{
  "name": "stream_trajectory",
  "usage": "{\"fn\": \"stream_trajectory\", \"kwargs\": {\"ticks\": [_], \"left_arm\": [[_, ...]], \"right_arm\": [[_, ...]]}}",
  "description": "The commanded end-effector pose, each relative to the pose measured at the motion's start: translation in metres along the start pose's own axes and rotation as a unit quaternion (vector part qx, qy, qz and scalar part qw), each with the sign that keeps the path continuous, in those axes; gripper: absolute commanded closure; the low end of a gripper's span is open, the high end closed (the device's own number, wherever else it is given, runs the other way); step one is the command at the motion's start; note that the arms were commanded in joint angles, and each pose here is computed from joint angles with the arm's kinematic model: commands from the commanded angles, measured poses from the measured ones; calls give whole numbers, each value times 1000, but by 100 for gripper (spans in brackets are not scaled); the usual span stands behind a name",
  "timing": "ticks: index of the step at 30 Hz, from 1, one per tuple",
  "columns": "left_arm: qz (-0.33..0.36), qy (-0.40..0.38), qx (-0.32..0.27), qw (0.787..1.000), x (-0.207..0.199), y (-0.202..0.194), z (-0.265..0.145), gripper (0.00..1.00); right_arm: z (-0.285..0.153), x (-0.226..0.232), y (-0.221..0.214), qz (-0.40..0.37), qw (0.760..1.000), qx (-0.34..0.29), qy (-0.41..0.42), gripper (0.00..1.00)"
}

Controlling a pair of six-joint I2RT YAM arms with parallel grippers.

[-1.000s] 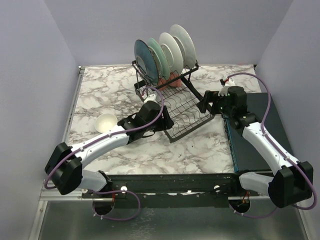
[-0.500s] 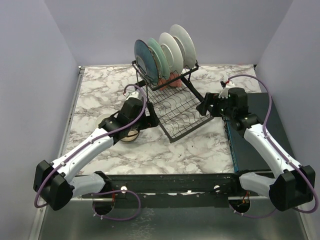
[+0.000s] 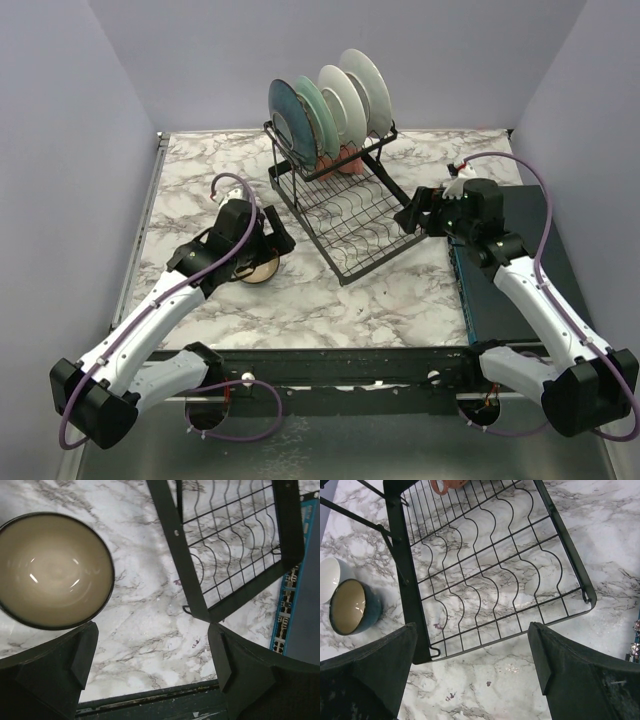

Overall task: Load the mixed dishes into the dish rack
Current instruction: Pick up the bowl from the center of the board.

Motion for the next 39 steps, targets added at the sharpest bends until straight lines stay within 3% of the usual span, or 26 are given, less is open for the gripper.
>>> {"fn": "stream_trajectory", "kwargs": {"ticks": [1, 6, 20, 29, 39], "left_arm": [[-55, 78, -16, 995, 19, 0, -9, 1], [-119, 113, -48, 985, 33, 0, -21, 1], [-191, 171, -62, 965, 58, -14, -7, 3], [-200, 228, -53, 952, 79, -21, 16, 11], [-218, 240, -27, 946, 96, -23, 40, 19]], "right_arm": [[-2, 1, -6, 7, 1000, 8, 6, 0], [-5, 0, -8, 8, 1000, 5, 0, 0], [-9, 9, -12, 19, 999, 2, 40, 1], [-12, 8, -18, 18, 999, 5, 44, 0], [-11, 8, -20, 17, 999, 11, 48, 1]]}}
Point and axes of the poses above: each gripper's point midway between its finger pads, its own z axis out along the fingers, its own x axis along the line the jaws close on, y = z × x, the point moved 8 cm from there along -z, back along the fingers, and after that the axes turned 6 degrees about -z, right-handed, at the moved point
